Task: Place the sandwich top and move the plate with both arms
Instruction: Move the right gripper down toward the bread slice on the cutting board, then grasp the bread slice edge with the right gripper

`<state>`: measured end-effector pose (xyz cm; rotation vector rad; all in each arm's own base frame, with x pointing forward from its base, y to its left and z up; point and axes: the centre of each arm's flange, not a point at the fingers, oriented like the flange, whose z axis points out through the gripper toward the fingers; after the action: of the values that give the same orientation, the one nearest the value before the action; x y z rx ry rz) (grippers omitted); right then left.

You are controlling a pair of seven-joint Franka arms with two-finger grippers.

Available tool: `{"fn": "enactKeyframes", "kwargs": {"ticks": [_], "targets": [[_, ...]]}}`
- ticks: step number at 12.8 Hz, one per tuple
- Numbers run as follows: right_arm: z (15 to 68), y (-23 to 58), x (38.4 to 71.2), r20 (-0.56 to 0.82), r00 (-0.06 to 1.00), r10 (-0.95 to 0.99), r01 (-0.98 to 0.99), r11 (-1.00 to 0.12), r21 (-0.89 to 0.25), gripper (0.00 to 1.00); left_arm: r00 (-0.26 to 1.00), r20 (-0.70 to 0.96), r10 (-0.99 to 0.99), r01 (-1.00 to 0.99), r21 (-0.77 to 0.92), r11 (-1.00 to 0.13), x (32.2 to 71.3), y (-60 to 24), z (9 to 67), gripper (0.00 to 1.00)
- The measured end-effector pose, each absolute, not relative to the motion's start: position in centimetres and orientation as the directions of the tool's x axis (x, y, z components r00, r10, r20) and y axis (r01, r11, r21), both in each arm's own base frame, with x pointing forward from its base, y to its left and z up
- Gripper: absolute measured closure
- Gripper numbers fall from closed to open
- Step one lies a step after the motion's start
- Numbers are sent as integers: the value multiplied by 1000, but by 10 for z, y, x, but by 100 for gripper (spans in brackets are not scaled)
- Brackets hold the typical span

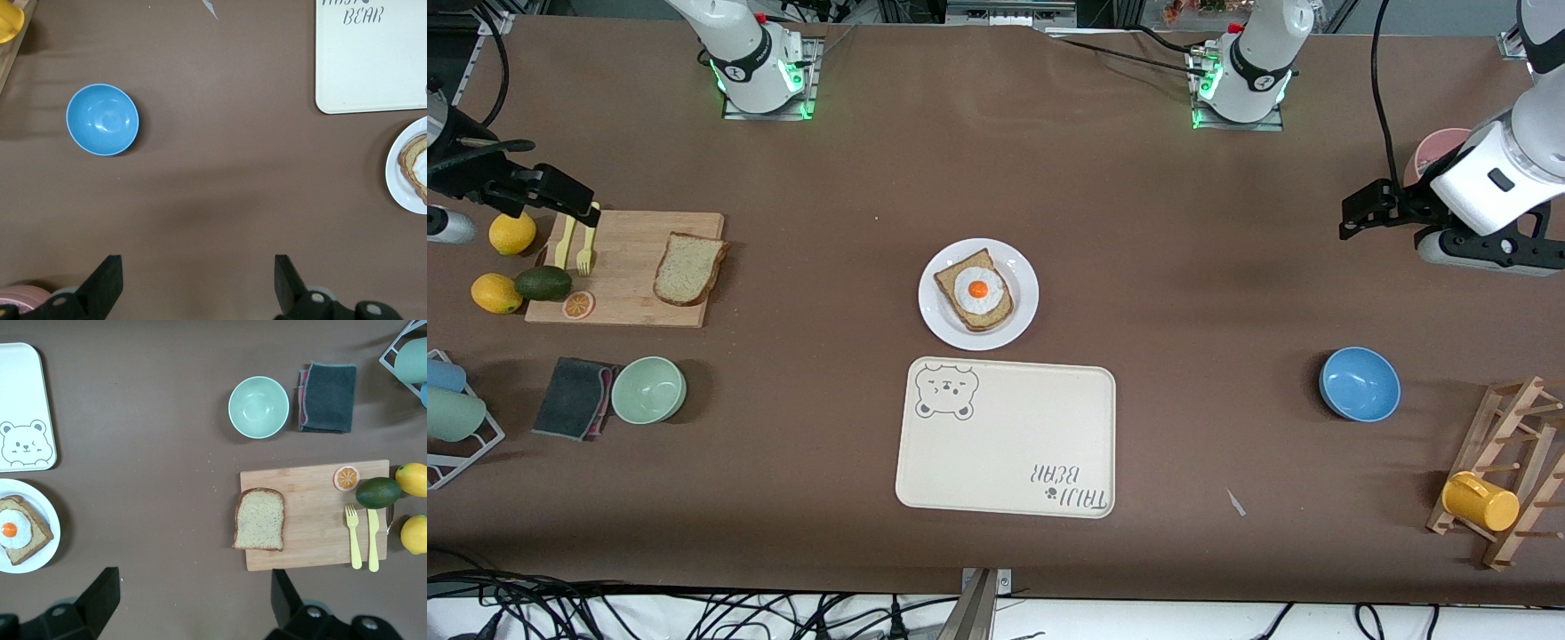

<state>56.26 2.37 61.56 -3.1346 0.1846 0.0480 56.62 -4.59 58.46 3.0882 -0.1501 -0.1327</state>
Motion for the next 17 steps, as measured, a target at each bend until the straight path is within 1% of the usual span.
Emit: {"fn": "enactKeyframes", "kwargs": {"ticks": [10, 12, 14, 16, 17], "targets": [[610, 23, 563, -54, 992, -118, -118, -993, 6, 0, 990, -107, -92, -87, 50, -995, 563, -48, 584, 0], [602, 23, 564, -72, 990, -117, -117, -993, 8, 0, 990, -108, -88, -83, 50, -995, 563, -48, 585, 0], [569, 26, 568, -116, 987, -112, -111, -994, 14, 0, 990, -108, -87, -82, 50, -995, 563, -48, 585, 0], [516, 35, 576, -110, 989, -94, -93, -995, 21, 0, 990, -107, -87, -82, 50, -995, 563, -48, 586, 0], [487, 41, 577, -101, 992, -78, -74, -996, 41, 0, 990, -107, -87, -82, 50, -995, 563, -48, 586, 0]]}}
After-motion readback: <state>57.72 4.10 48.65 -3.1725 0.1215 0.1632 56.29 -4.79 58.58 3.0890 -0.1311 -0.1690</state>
